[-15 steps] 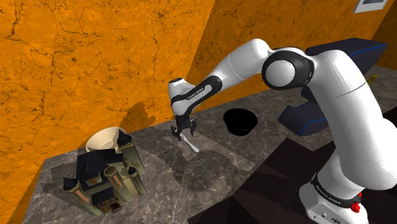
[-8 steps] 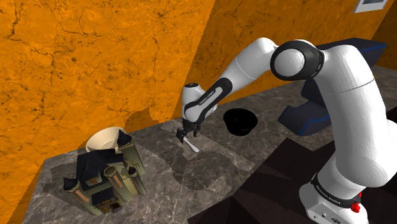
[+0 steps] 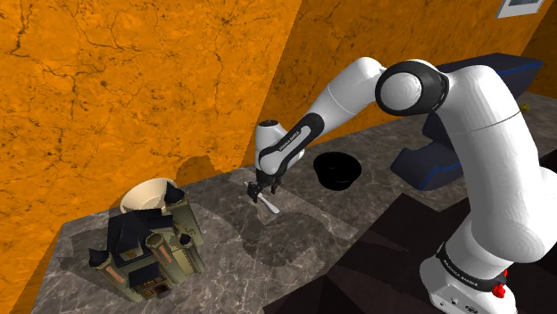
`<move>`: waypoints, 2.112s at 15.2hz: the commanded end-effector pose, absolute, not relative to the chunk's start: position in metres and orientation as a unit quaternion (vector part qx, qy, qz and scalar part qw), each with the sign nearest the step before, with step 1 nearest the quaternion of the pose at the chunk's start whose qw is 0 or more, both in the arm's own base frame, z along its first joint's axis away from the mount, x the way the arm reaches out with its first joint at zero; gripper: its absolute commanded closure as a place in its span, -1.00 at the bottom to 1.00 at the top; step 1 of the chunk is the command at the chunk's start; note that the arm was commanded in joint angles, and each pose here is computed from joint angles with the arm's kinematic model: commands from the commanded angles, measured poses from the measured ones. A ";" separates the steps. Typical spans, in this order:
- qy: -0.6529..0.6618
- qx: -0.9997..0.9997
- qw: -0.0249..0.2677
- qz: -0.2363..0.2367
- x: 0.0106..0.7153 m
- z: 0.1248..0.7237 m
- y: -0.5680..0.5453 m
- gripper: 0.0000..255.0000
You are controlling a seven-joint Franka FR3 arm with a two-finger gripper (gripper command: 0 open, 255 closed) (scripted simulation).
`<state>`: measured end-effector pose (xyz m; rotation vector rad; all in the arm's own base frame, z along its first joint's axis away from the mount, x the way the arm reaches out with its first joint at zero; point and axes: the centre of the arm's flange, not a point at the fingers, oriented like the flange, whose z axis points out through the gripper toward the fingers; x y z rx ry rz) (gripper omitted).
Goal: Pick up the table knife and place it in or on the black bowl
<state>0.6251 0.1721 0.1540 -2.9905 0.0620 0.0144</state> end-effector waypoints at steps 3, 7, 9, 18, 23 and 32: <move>0.021 -0.997 0.075 0.005 0.625 0.154 0.172 1.00; 0.021 -0.997 0.075 0.005 0.625 0.154 0.171 1.00; 0.021 -0.997 0.075 0.005 0.625 0.154 0.171 1.00; 0.021 -0.997 0.075 0.005 0.625 0.191 0.172 1.00; 0.021 -0.997 0.075 0.005 0.625 0.217 0.172 1.00; 0.021 -0.997 0.075 0.005 0.625 0.265 0.172 1.00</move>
